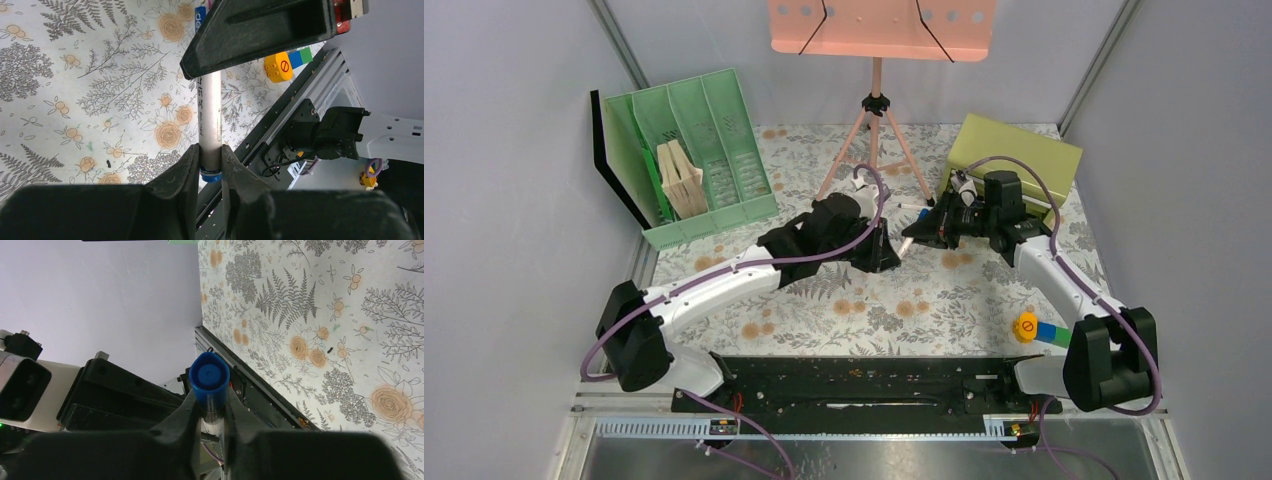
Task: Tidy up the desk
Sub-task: Place the stationery in the drawer.
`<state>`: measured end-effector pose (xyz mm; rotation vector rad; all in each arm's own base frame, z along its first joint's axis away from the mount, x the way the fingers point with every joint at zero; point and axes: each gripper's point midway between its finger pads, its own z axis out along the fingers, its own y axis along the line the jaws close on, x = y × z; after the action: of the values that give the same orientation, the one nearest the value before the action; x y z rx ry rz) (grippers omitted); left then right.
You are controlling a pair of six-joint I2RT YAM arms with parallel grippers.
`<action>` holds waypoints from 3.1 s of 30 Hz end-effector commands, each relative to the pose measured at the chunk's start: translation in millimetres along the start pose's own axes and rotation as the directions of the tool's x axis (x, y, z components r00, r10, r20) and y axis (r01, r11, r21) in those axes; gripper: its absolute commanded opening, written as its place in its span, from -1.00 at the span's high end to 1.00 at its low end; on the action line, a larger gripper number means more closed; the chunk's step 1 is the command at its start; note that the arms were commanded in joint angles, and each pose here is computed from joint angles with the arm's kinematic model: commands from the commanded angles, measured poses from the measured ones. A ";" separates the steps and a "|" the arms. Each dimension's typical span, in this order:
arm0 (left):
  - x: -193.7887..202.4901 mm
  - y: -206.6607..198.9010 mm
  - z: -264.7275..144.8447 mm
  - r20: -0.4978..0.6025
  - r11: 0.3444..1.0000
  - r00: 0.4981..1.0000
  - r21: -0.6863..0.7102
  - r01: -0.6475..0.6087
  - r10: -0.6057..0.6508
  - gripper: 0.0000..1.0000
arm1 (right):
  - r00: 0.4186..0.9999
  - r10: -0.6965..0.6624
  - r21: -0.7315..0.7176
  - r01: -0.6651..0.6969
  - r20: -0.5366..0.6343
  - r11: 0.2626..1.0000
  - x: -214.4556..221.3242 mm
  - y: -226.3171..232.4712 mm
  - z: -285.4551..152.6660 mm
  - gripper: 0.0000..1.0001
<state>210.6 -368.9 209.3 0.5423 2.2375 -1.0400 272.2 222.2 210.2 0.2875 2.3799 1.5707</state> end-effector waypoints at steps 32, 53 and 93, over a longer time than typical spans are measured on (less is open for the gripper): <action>-53.2 18.0 -55.4 0.267 0.983 0.961 -0.182 -0.027 0.076 -0.06 | 0.982 0.115 0.039 -0.122 0.153 0.992 -54.5 -27.8 -34.7 1.00; -51.6 16.4 -45.0 0.244 0.985 0.965 -0.167 -0.053 0.094 -0.06 | 0.873 0.248 0.130 -0.328 0.419 0.936 -104.8 -90.6 -106.0 1.00; -42.9 12.5 -56.8 0.245 0.991 0.969 -0.135 0.001 0.032 -0.06 | 0.422 0.522 -0.214 -0.589 0.741 0.779 -193.3 -170.6 -145.5 0.85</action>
<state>228.6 -316.3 240.5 0.3620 2.1083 -0.8359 391.9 -21.3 122.7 1.5777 1.7373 1.1417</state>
